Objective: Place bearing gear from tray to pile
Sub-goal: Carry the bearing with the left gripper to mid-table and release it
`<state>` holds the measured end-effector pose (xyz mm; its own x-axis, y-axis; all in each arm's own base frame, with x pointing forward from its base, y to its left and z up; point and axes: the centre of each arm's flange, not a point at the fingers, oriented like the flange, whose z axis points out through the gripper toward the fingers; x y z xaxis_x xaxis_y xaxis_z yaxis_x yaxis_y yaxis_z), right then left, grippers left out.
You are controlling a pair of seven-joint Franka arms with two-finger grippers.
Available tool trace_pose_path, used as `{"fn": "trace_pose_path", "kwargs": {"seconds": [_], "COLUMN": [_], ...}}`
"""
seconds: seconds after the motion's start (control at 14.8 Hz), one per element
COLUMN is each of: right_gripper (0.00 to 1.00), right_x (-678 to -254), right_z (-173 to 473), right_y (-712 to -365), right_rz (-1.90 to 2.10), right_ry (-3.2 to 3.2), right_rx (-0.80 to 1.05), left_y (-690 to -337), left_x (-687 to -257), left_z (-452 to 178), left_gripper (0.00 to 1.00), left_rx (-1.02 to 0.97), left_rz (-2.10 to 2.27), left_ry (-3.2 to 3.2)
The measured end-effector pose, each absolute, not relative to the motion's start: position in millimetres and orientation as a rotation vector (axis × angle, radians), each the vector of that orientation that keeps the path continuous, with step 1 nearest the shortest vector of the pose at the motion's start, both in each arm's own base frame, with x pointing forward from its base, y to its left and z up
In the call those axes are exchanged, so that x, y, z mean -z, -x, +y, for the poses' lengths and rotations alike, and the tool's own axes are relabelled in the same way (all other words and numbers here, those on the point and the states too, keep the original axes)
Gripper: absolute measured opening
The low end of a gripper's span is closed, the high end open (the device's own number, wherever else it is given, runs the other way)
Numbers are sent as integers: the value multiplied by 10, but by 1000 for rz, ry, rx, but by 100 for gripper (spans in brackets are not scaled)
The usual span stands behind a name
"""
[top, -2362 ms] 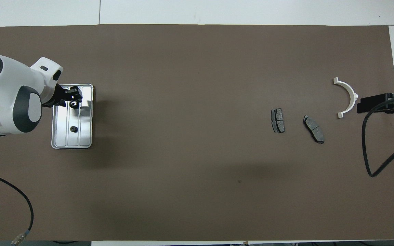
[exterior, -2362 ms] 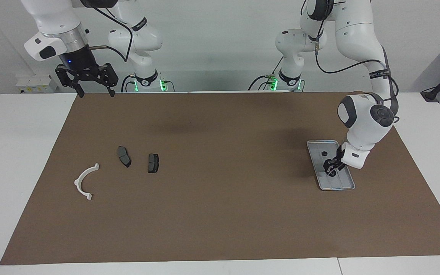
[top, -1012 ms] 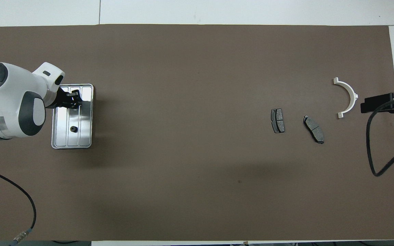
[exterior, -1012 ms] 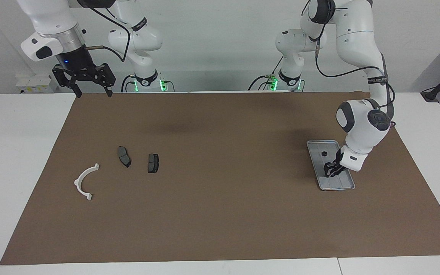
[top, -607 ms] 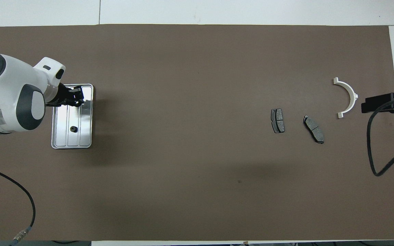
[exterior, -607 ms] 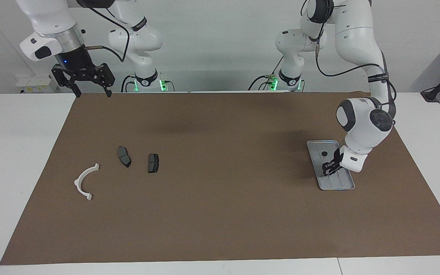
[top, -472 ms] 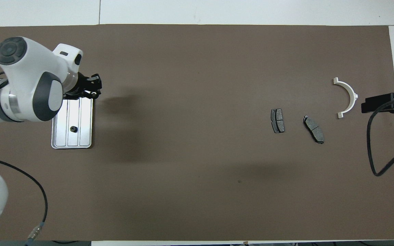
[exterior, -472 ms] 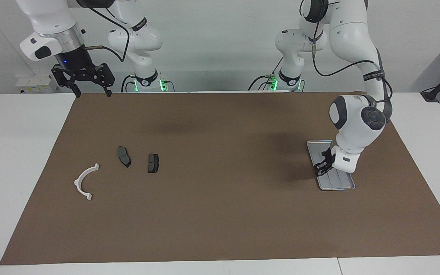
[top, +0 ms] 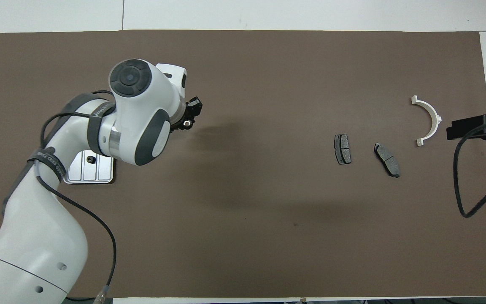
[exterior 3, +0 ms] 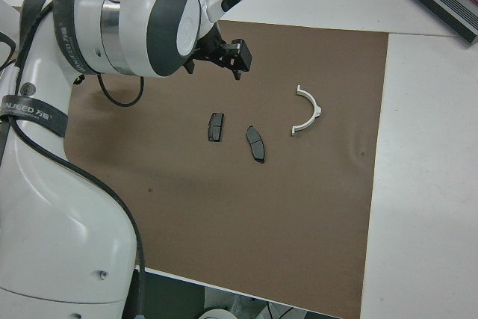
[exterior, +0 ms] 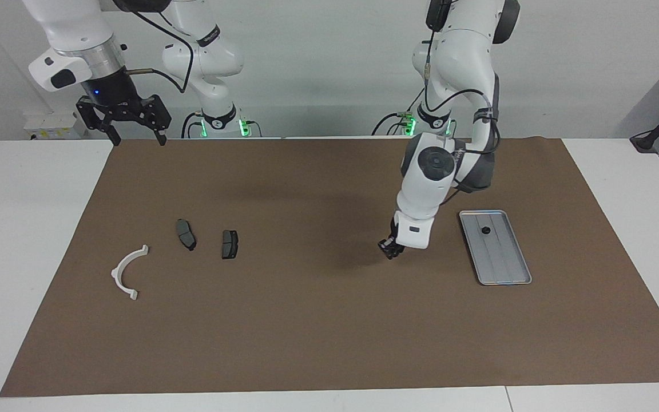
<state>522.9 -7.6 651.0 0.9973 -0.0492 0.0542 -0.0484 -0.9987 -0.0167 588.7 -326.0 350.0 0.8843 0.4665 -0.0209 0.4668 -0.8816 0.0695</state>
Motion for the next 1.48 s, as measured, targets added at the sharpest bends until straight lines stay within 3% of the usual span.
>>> {"fn": "trace_pose_path", "kwargs": {"seconds": [0.27, 0.74, 0.88, 1.01, 1.28, 1.48], "right_gripper": [100, 100, 100, 100, 100, 100], "right_x": [-6489, -6447, -6435, -6429, -6404, -6333], "right_z": [-103, -80, -61, -47, 0, 223], "right_y": [-5223, -5175, -5160, -5153, -5138, -5126], "right_rz": [84, 77, 72, 67, 69, 150], "right_ry": [3124, 3125, 3125, 3125, 3126, 3122], "right_rx": [76, 53, 48, 45, 36, 11], "left_y": [-5610, -5526, -5514, -5532, -5724, -5687], "left_x": [-3253, -3013, -3000, -3019, -3350, -3569], "left_z": [-3590, -3505, -3507, -3442, -2868, -1794], "left_gripper": [35, 35, 40, 53, 97, 100], "left_rx": [49, 55, 56, 65, 30, 50], "left_rz": [694, 706, 705, 717, 709, 480], "left_ry": [-3023, -3032, -3033, -3052, -3093, -3138]}}
